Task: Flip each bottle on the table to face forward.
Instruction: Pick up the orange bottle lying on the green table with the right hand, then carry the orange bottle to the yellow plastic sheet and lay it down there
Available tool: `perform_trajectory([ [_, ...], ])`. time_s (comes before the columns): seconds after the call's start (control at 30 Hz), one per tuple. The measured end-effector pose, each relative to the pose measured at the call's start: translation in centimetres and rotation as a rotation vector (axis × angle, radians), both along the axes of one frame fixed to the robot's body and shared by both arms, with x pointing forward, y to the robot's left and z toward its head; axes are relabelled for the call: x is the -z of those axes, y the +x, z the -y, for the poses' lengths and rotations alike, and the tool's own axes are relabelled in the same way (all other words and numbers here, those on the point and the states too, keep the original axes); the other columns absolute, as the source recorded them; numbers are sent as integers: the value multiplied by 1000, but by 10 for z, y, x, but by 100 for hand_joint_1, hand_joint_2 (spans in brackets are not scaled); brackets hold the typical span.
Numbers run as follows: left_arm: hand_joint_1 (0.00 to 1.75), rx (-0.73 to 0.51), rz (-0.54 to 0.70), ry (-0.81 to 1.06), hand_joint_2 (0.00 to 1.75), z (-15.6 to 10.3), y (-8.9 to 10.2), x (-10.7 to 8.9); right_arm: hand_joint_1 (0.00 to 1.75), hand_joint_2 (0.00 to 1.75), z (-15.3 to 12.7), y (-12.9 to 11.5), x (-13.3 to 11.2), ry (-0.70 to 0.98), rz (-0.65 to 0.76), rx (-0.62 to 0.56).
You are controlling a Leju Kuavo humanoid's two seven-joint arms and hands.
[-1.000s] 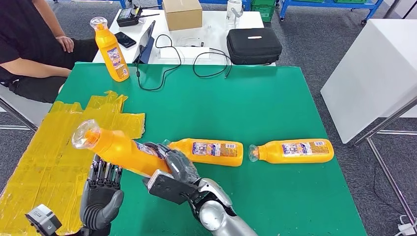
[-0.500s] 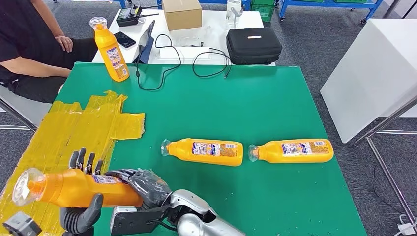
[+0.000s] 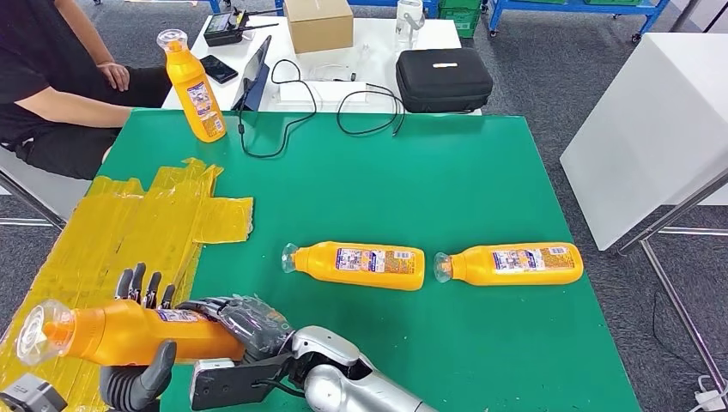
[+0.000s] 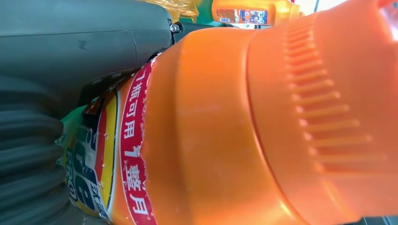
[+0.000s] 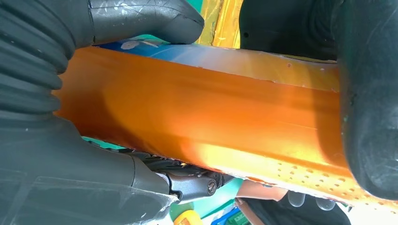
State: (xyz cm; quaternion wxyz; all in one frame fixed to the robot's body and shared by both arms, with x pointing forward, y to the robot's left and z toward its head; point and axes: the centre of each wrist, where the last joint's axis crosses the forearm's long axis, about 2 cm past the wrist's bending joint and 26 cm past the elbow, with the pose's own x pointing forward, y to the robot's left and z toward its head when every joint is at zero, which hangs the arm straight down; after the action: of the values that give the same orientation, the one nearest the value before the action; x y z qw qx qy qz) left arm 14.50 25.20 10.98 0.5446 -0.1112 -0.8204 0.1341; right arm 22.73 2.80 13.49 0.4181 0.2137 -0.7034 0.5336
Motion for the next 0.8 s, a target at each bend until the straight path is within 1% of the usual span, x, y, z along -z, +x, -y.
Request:
perform_trajectory([
  [0.1,2,-7,-6,0,175,-2,-1,1,175,175,-1,0,-1,-8,9,-14],
  [0.23,175,-13,-2,2,175,-4,-3,2,175,175,-2,-1,-2,-12,13,-23],
  [0.8,175,-8,38,-3,175,-4,-3,4,175,175,-2,0,0,-20,20,-24],
])
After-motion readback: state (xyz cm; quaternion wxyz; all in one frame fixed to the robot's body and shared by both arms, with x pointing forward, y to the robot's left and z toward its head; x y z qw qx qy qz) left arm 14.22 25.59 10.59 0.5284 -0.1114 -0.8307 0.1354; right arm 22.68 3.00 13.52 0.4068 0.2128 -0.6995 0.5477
